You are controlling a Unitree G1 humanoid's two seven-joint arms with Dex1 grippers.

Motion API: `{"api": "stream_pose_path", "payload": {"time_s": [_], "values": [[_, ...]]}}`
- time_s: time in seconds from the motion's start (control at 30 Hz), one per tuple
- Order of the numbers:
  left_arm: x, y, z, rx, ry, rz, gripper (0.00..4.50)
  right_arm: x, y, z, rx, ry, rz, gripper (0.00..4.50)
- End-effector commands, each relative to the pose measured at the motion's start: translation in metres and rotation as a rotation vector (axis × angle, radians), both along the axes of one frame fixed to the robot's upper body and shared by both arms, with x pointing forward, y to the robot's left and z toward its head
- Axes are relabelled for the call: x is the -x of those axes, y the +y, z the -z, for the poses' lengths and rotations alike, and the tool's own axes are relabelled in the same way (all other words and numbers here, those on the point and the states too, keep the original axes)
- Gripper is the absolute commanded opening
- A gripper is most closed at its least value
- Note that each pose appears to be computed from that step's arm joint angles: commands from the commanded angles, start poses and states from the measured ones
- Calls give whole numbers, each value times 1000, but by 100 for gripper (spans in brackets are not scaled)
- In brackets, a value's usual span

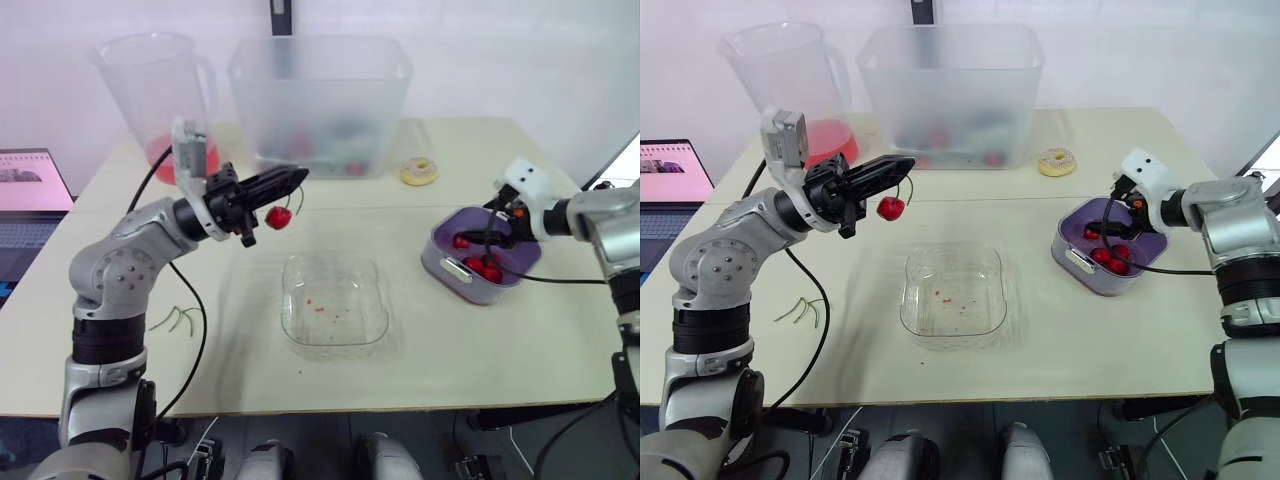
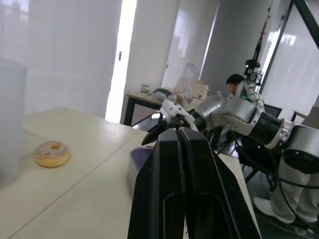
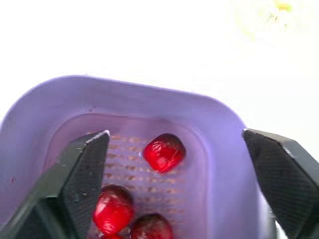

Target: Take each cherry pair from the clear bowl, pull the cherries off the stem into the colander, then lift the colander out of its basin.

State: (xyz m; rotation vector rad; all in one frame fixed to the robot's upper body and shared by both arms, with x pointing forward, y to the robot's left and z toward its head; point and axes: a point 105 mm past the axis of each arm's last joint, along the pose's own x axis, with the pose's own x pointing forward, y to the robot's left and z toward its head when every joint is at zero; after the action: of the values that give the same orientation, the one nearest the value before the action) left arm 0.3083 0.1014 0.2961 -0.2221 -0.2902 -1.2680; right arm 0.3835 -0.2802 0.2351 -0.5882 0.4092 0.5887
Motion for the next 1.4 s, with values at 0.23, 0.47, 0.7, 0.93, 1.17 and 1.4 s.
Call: {"api": "stream_pose_path", "payload": {"time_s": [0.23, 0.47, 0.7, 0.93, 1.17, 1.4], "values": [[22, -10, -38, 85, -75, 140, 0, 75, 130, -91, -461, 25, -612, 446], [27, -22, -37, 84, -54, 203, 0, 80, 213, -78, -644, 29, -781, 446], [29, -25, -40, 87, -60, 214, 0, 91, 252, -76, -757, 34, -863, 446], [27, -25, -39, 90, -65, 206, 0, 95, 268, -68, -794, 61, -855, 323], [27, -24, -38, 92, -70, 197, 0, 94, 266, -65, -787, 52, -833, 229], [26, -23, -39, 89, -76, 192, 0, 91, 265, -62, -789, 59, -815, 184]]}}
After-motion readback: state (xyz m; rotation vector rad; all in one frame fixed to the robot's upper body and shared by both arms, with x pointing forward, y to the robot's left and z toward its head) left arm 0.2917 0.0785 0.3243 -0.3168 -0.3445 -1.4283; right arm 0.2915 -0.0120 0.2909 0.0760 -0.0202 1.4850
